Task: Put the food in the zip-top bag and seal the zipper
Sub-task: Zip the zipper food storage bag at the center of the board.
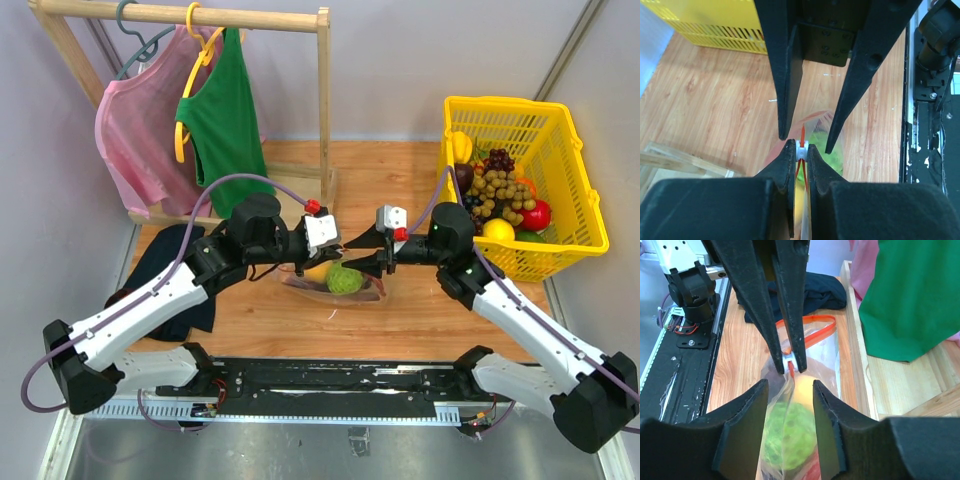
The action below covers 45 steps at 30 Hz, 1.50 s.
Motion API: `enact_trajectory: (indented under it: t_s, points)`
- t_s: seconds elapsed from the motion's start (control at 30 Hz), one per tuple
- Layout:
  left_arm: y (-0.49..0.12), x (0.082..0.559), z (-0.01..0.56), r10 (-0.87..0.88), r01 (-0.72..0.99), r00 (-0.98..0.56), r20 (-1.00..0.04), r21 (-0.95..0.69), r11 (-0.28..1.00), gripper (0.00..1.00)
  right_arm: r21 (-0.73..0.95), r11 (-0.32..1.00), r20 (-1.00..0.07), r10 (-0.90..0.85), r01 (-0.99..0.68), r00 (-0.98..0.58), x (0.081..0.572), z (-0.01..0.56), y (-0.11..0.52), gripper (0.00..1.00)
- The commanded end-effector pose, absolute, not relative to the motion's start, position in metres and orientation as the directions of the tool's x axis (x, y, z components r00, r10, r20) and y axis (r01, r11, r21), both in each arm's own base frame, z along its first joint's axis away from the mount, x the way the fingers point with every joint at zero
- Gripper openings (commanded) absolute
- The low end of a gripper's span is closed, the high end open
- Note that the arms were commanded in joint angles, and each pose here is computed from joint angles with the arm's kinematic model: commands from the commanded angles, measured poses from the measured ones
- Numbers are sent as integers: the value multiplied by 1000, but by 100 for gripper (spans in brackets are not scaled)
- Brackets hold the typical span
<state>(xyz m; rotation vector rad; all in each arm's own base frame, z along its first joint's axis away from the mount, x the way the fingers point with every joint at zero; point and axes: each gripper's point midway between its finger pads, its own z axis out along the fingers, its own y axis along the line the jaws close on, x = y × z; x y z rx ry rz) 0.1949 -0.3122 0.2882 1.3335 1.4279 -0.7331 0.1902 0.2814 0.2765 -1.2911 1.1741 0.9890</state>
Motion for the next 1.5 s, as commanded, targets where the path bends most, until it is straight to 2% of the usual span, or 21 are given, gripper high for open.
enact_trajectory:
  t_s: [0.0, 0.1, 0.17, 0.33, 0.37, 0.5, 0.57, 1.13, 1.2, 1.33, 1.47]
  points:
    - [-322, 190, 307, 294, 964, 156, -943, 210, 162, 0, -194, 55, -979, -78, -980, 189, 194, 284, 289, 42]
    - [-324, 188, 305, 290, 968, 150, -945, 200, 150, 0, -182, 56, -980, -88, -982, 176, 196, 280, 294, 41]
    - [-325, 188, 303, 291, 969, 146, -946, 195, 149, 0, -171, 58, -982, -97, -984, 165, 199, 277, 296, 34]
    - [-323, 191, 299, 300, 967, 129, -945, 186, 171, 2, -164, 71, -981, -118, -984, 155, 204, 274, 296, 3]
    - [-322, 192, 299, 301, 966, 123, -946, 183, 182, 6, -166, 75, -981, -119, -983, 156, 204, 274, 296, 1]
    - [-318, 195, 296, 301, 960, 103, -948, 175, 220, 20, -177, 82, -980, -109, -981, 168, 203, 277, 295, 1]
    - [-318, 197, 295, 300, 958, 91, -950, 166, 235, 24, -180, 88, -980, -104, -980, 171, 203, 279, 294, 1]
    - [-323, 196, 294, 276, 963, 70, -959, 137, 233, 25, -180, 98, -980, -99, -979, 170, 204, 281, 294, 1]
    - [-323, 196, 293, 278, 963, 68, -958, 136, 235, 22, -178, 97, -981, -98, -979, 169, 204, 281, 294, 1]
    - [-321, 197, 290, 287, 961, 63, -956, 136, 242, 8, -178, 103, -981, -101, -979, 168, 204, 280, 293, 1]
    - [-316, 198, 288, 305, 955, 62, -950, 145, 257, 1, -177, 139, -981, -111, -974, 162, 209, 281, 290, 1]
